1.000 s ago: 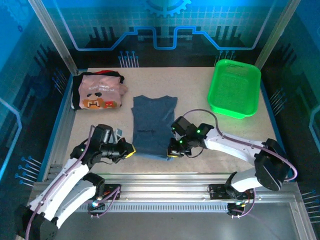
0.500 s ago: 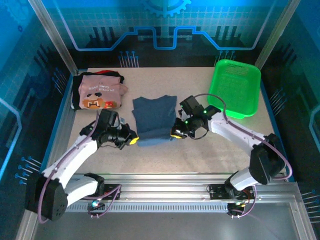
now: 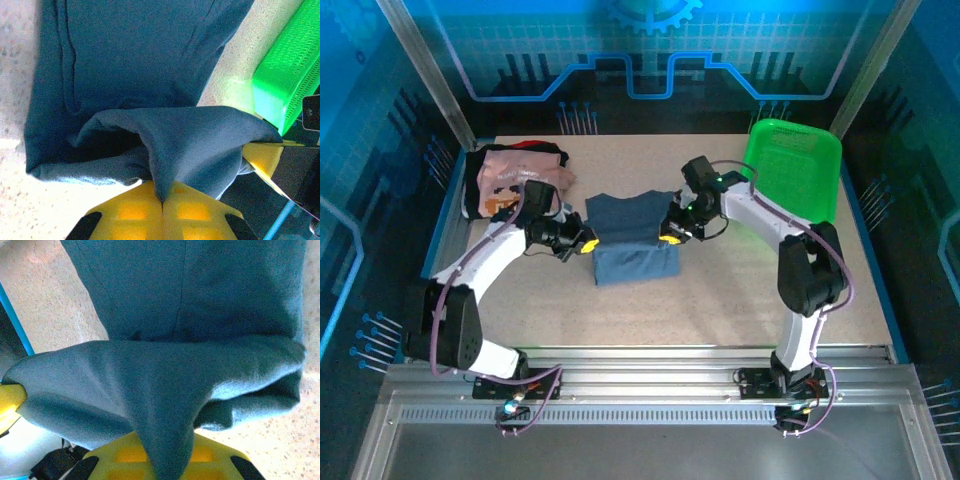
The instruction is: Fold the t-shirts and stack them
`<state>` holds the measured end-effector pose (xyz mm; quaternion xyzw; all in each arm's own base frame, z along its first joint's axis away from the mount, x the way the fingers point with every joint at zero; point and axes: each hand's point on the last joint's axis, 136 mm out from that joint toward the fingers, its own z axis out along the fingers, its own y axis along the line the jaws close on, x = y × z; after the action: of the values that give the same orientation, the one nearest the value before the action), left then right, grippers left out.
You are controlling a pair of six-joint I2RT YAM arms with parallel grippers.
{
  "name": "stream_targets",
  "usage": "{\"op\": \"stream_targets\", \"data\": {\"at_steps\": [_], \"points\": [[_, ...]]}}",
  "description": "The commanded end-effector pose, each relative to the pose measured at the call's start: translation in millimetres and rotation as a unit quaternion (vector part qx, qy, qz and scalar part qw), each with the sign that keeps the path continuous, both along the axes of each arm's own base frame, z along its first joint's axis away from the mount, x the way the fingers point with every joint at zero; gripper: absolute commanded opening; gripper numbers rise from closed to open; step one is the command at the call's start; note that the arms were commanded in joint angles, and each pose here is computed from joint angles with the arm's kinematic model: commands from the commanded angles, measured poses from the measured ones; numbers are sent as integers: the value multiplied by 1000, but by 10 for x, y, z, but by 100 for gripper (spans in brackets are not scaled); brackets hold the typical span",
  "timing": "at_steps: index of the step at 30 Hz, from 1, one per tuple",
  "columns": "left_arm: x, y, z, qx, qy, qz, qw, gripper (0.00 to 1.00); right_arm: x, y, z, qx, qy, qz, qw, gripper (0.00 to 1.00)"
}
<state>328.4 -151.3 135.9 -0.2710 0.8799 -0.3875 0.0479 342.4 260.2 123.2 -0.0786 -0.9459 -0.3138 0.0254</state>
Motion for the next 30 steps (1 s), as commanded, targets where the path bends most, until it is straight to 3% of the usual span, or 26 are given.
{"op": "stream_targets", "data": {"at_steps": [1,17,30], "points": [[130,80,-28,0,5,-4,1000,0,106,-79,-64,-9,22,0,1000,9],[812,265,-80,-24,-3,19,1000,0,722,-58,-140,2,34,-22,999,12],[1351,447,-96,-65,-34,48,996,0,1272,79,-47,60,15,-52,997,15]]}}
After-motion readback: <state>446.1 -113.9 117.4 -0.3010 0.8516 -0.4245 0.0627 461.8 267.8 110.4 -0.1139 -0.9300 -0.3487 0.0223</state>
